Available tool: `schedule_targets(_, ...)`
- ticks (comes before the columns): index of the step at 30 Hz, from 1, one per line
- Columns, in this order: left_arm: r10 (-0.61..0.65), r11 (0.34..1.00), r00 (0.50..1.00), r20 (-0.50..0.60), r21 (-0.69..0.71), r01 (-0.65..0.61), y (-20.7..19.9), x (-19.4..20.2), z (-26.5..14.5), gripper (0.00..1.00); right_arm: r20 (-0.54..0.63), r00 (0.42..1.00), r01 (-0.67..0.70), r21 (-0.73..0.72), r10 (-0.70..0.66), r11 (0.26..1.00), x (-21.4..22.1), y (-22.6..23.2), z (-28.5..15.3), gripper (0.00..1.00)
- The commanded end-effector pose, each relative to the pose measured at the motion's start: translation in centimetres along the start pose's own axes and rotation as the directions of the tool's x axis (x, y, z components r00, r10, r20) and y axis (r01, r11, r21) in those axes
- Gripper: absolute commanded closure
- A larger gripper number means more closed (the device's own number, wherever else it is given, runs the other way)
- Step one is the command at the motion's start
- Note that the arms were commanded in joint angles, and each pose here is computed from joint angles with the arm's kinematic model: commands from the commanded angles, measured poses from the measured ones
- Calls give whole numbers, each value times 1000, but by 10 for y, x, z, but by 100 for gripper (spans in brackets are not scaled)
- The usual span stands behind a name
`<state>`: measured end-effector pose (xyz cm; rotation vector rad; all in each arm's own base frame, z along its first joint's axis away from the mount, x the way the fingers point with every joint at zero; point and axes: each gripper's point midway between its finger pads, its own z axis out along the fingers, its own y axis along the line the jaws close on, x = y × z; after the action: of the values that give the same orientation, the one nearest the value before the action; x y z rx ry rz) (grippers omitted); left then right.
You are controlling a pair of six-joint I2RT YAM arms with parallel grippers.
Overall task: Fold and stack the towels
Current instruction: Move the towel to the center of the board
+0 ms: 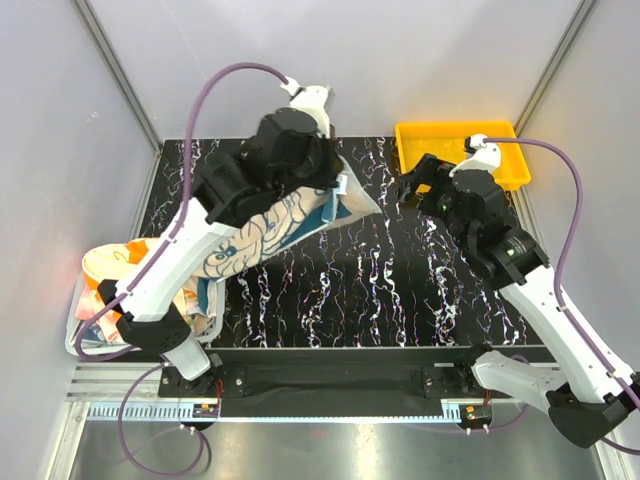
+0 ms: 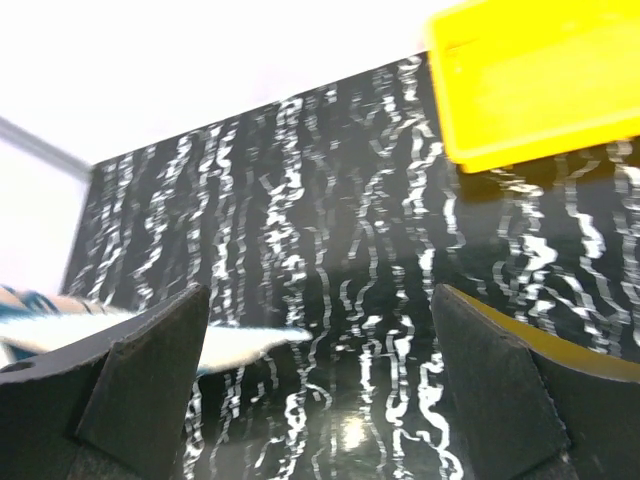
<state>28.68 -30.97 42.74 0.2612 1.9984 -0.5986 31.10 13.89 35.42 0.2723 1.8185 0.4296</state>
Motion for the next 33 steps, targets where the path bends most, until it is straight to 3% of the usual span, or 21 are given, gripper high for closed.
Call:
schedule_targets(1, 3, 990, 999, -41, 141, 2, -44, 26, 24, 100, 58, 998, 32, 122, -39, 992, -12, -27, -10, 0)
schedule_targets(7, -74, 969, 985, -159, 222, 109, -59, 115, 36, 100, 79, 993, 65, 275, -90, 959, -10, -62, -17, 0)
schedule_targets(12, -29, 954, 953, -301, 278, 117, -78, 219, 27, 100, 66, 991, 88, 344, -118, 935, -9, -83, -14, 0)
schedule_targets(16, 15, 935, 934, -356, 335, 113, -110, 262, 21, 100, 45, 995, 72, 349, -93, 934, -11, -98, -9, 0)
schedule_targets(19, 72, 929, 925, -374, 364, 75, -136, 271, 33, 100, 30, 997, 51, 335, -65, 941, -17, -101, -17, 0)
schedule_targets(27, 168, 880, 922, -349, 474, 19, -202, 240, 86, 100, 129, 991, -3, 327, -41, 945, -59, -96, -67, 0)
schedule_targets(33, 185, 838, 891, -416, 540, 79, -213, 272, 84, 100, 125, 992, -6, 311, -35, 950, -55, -96, -71, 0)
